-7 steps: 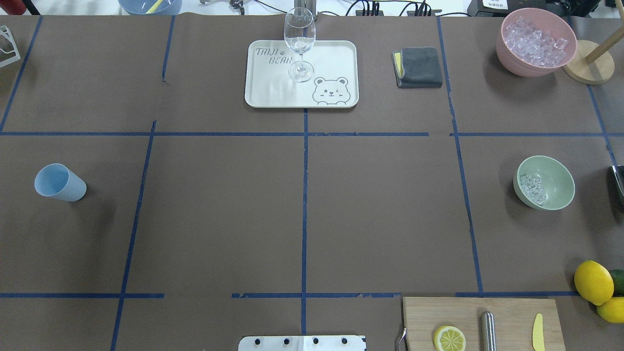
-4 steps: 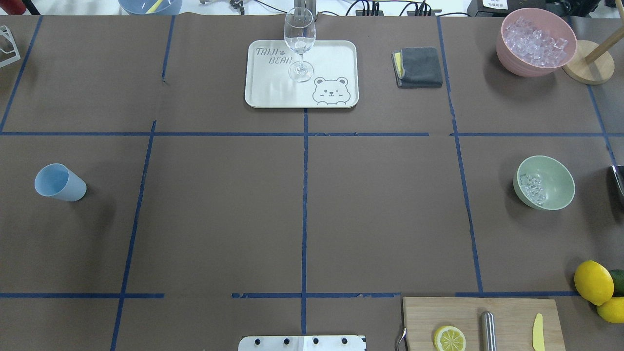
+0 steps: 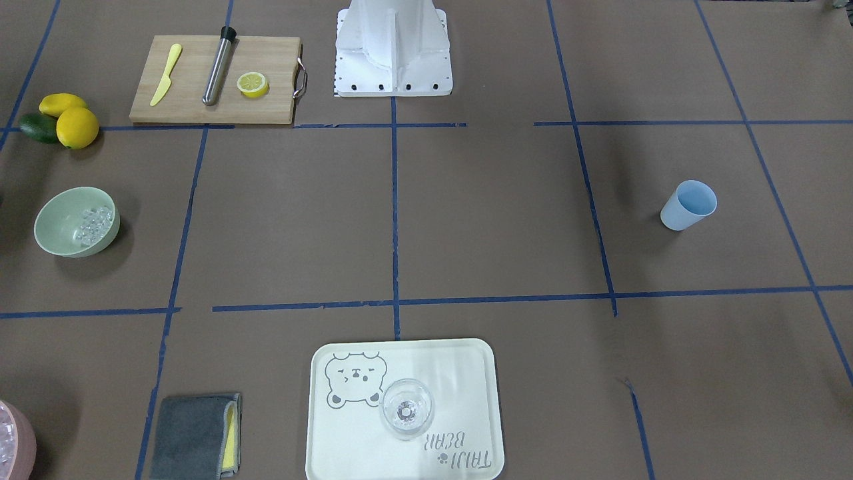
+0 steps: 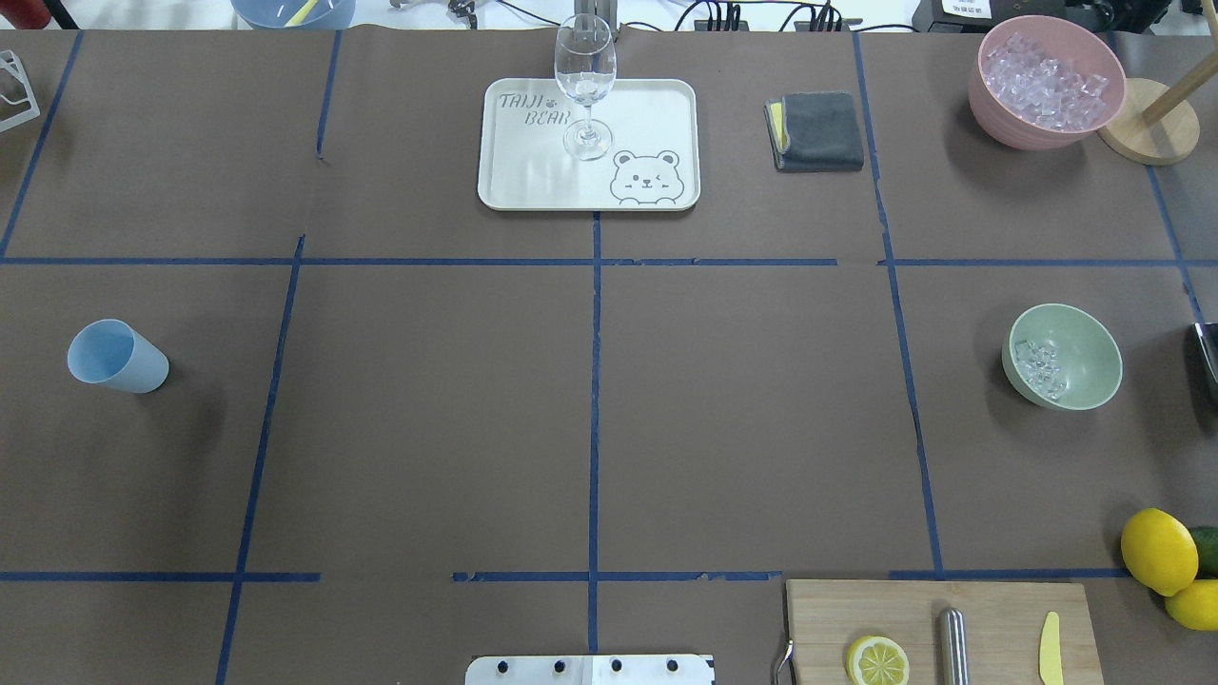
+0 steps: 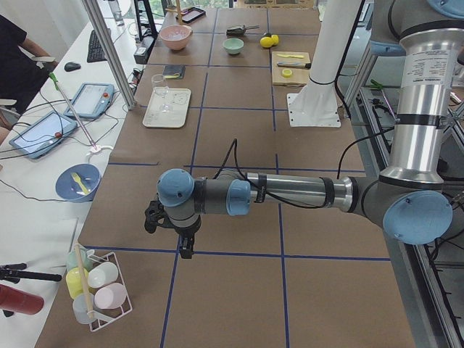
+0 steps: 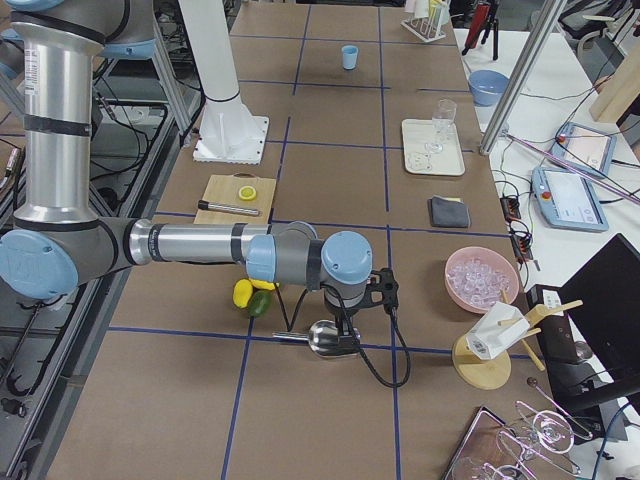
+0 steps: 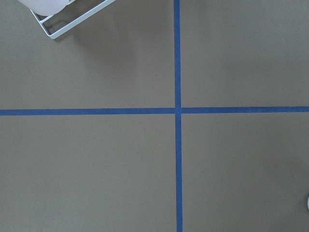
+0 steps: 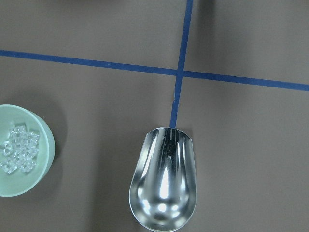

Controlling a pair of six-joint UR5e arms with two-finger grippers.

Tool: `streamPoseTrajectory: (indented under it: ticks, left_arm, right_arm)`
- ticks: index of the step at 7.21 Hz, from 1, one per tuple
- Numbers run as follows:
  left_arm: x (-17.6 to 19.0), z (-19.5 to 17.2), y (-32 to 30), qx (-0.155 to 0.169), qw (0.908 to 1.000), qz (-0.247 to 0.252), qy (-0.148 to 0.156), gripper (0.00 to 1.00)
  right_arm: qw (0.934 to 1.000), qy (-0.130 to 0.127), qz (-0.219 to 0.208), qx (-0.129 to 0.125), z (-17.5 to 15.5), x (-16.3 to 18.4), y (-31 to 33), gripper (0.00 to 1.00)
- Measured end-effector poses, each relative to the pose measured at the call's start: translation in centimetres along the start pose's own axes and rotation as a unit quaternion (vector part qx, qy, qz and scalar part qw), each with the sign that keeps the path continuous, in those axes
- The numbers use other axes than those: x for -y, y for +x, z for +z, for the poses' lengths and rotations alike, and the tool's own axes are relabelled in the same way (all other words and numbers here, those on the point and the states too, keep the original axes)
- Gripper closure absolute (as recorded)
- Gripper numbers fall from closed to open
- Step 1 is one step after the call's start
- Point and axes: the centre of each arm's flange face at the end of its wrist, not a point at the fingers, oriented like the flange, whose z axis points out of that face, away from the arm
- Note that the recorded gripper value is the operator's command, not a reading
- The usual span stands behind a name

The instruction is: Pour ice into bowl

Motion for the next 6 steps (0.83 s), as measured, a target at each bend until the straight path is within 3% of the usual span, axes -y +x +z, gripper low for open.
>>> streamPoseTrajectory:
  ticks: [6]
  left_arm:
    - [0.03,-0.1,0.12,0.0,1.0,0.001,0.001,0.0]
  right_arm:
    - [0.9997,0.005,0.021,-0.007,-0.35,0.41,-0.2,0.0]
